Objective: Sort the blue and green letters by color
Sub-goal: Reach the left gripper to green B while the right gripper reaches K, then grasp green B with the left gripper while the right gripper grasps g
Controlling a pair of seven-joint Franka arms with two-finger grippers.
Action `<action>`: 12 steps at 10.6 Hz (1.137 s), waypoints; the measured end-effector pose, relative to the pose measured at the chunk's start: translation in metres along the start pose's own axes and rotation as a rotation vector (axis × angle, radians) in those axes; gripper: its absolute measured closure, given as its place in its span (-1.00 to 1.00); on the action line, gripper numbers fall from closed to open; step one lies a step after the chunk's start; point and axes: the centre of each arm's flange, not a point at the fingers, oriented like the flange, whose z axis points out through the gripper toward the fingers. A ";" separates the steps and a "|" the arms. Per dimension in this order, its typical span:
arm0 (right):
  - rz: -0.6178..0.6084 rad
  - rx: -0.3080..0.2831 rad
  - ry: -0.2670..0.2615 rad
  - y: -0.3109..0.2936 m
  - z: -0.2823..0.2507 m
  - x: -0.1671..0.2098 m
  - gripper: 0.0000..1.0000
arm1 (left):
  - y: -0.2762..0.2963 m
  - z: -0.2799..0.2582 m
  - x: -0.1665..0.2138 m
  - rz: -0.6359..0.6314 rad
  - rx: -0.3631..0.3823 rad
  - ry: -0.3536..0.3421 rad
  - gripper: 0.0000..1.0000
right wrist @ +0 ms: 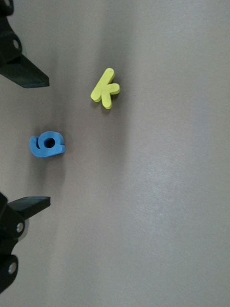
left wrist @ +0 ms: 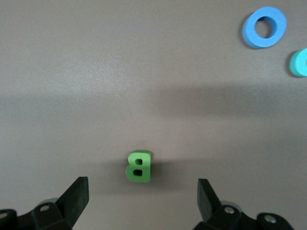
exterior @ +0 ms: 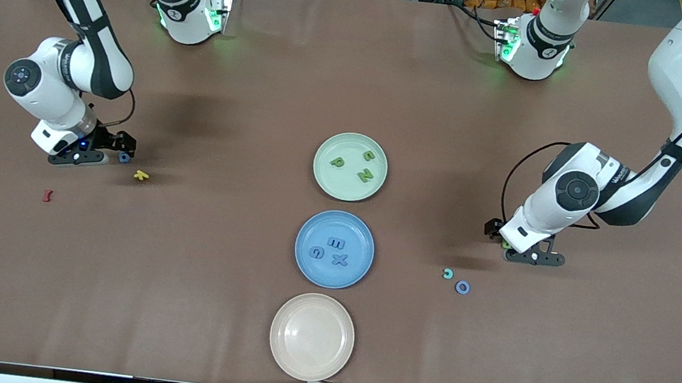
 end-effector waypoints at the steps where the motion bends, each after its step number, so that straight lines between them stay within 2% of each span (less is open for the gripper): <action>1: 0.000 0.000 -0.001 -0.002 0.005 -0.004 -1.00 | -0.003 0.007 0.000 0.002 -0.013 0.001 -1.00; 7: 0.008 0.002 -0.014 0.000 0.035 -0.013 -1.00 | -0.011 0.038 -0.002 0.023 -0.042 -0.008 -1.00; 9: 0.010 0.005 -0.020 0.000 0.040 -0.015 -0.88 | -0.013 0.039 -0.002 0.023 -0.041 -0.009 -1.00; 10: 0.011 0.005 -0.020 0.001 0.040 -0.015 -0.66 | -0.014 0.039 -0.002 0.023 -0.040 -0.009 -1.00; 11: 0.012 0.003 -0.014 0.002 0.037 -0.014 -0.34 | -0.014 0.040 -0.002 0.023 -0.039 -0.009 -1.00; 12: 0.013 0.001 -0.009 0.002 0.035 -0.012 -0.05 | -0.014 0.040 -0.002 0.023 -0.039 -0.009 -0.87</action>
